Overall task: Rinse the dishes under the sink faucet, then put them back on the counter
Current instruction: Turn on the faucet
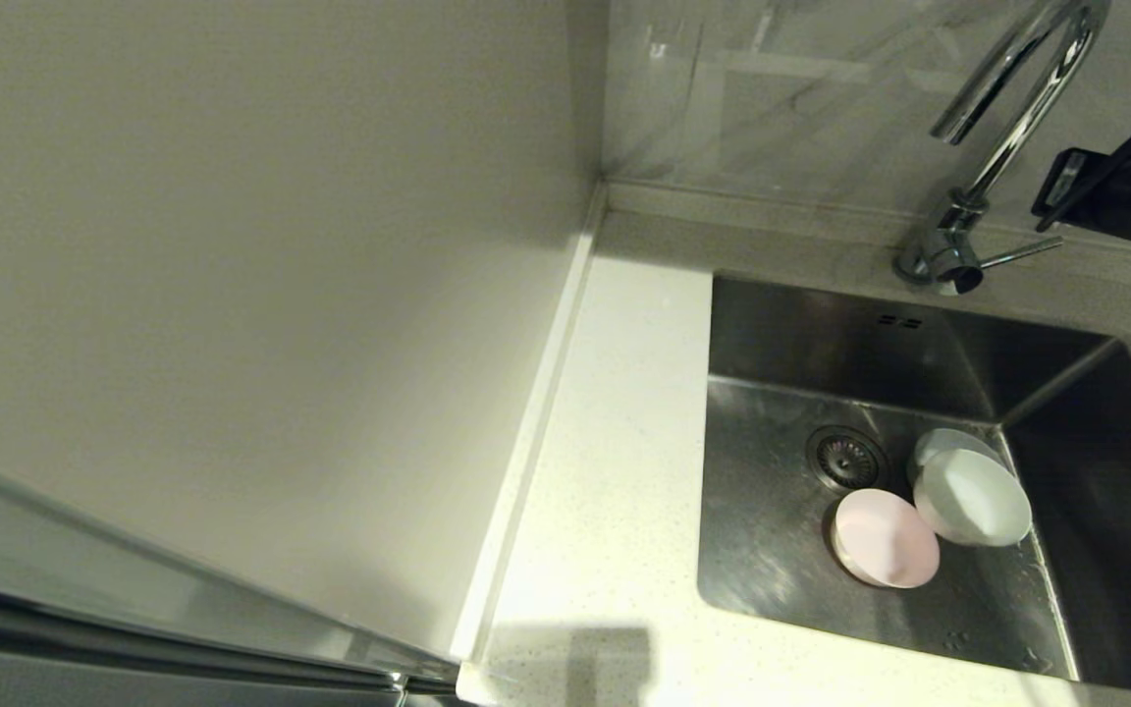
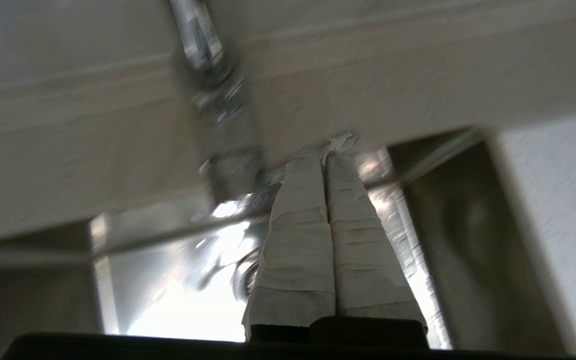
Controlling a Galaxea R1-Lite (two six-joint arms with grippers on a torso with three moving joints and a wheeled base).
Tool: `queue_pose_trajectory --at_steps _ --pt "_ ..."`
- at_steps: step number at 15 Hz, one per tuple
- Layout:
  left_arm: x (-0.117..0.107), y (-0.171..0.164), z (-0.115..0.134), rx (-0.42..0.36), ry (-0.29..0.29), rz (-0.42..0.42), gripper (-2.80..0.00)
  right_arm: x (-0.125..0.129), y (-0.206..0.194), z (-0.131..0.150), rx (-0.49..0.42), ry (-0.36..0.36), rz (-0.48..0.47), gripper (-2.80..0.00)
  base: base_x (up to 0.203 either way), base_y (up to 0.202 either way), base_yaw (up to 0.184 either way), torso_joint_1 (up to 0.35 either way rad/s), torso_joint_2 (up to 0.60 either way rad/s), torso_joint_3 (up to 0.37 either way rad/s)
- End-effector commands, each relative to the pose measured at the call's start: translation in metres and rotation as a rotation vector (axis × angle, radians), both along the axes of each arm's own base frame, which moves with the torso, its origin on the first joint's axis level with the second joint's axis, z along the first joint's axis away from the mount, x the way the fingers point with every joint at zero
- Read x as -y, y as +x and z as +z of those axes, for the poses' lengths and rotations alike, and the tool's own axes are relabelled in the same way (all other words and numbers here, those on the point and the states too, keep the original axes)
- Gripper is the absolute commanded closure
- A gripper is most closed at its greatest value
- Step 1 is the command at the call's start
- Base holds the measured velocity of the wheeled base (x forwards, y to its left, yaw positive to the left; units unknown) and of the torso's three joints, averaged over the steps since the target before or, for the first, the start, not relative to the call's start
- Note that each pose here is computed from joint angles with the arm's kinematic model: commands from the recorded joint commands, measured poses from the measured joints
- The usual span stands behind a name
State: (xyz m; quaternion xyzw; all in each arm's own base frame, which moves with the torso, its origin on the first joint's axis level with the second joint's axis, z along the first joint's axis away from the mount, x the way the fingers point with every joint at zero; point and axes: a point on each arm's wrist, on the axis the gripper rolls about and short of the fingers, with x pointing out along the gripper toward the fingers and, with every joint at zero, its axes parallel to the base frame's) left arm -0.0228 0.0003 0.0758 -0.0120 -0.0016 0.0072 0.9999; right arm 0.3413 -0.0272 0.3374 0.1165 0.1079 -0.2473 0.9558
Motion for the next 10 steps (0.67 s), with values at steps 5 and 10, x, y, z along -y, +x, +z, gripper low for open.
queue_pose_trajectory --at_steps 5,10 --pt "0.0 0.0 0.0 0.003 -0.001 0.001 0.0 0.006 0.045 -0.009 0.008 -0.066 -0.053 0.0 0.0 0.0 0.0 0.0 0.0 0.0" --pt "0.0 0.0 0.0 0.003 -0.001 0.0 0.0 0.014 0.063 -0.024 0.004 -0.096 -0.073 0.0 0.0 0.0 0.0 0.0 0.0 0.0"
